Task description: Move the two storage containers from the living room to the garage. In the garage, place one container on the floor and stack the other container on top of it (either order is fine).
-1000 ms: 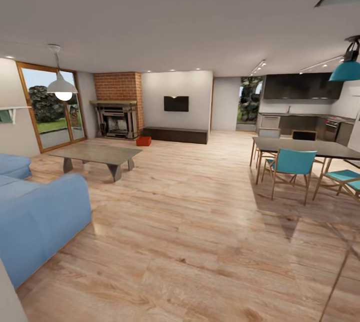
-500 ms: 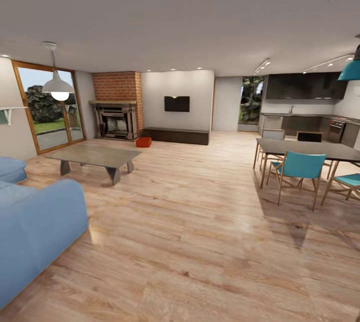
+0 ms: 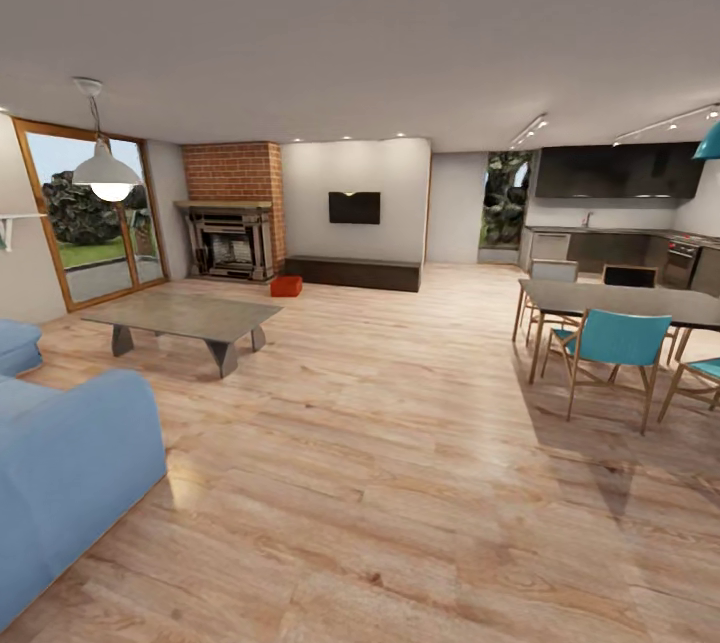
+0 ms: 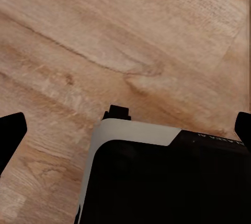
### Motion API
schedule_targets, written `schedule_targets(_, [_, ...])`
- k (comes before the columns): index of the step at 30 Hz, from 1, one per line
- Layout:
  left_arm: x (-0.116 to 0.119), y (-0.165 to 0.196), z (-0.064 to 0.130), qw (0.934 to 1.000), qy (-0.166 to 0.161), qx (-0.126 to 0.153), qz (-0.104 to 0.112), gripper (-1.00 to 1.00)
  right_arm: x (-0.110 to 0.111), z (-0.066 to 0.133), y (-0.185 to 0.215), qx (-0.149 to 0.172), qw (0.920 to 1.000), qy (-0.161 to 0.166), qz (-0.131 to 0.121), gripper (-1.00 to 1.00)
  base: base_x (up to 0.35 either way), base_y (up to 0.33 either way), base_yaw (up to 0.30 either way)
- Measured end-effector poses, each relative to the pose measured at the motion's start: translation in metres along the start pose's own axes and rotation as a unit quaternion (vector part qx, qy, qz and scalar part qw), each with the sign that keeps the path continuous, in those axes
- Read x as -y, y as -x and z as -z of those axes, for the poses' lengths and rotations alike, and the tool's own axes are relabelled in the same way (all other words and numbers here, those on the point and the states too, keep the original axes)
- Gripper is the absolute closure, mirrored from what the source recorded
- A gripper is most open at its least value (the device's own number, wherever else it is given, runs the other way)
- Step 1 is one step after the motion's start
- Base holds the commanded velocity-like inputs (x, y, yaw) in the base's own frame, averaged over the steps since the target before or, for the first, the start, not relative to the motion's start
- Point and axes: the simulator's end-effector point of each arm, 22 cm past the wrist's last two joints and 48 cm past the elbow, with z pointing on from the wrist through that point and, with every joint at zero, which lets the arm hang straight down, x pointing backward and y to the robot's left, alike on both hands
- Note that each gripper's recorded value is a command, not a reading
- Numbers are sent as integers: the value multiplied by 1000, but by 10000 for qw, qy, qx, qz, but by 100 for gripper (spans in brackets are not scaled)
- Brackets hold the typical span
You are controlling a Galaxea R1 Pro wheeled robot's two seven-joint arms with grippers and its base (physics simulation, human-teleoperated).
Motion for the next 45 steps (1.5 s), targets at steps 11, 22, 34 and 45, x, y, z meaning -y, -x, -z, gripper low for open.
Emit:
schedule_targets(11, [0,0,0,10000,1,0,0,-100,0,0,0,6,10000,0,0,-100,323,0,0])
schedule_targets(22, [0,0,0,10000,0,8,0,-100,0,0,0,3,10000,1,0,-100,323,0,0])
schedule_targets(34, [0,0,0,10000,0,6,0,-100,0,0,0,0,10000,0,-1,-100,323,0,0])
schedule_targets(45, [0,0,0,10000,0,8,0,-100,0,0,0,1,10000,0,0,-100,323,0,0])
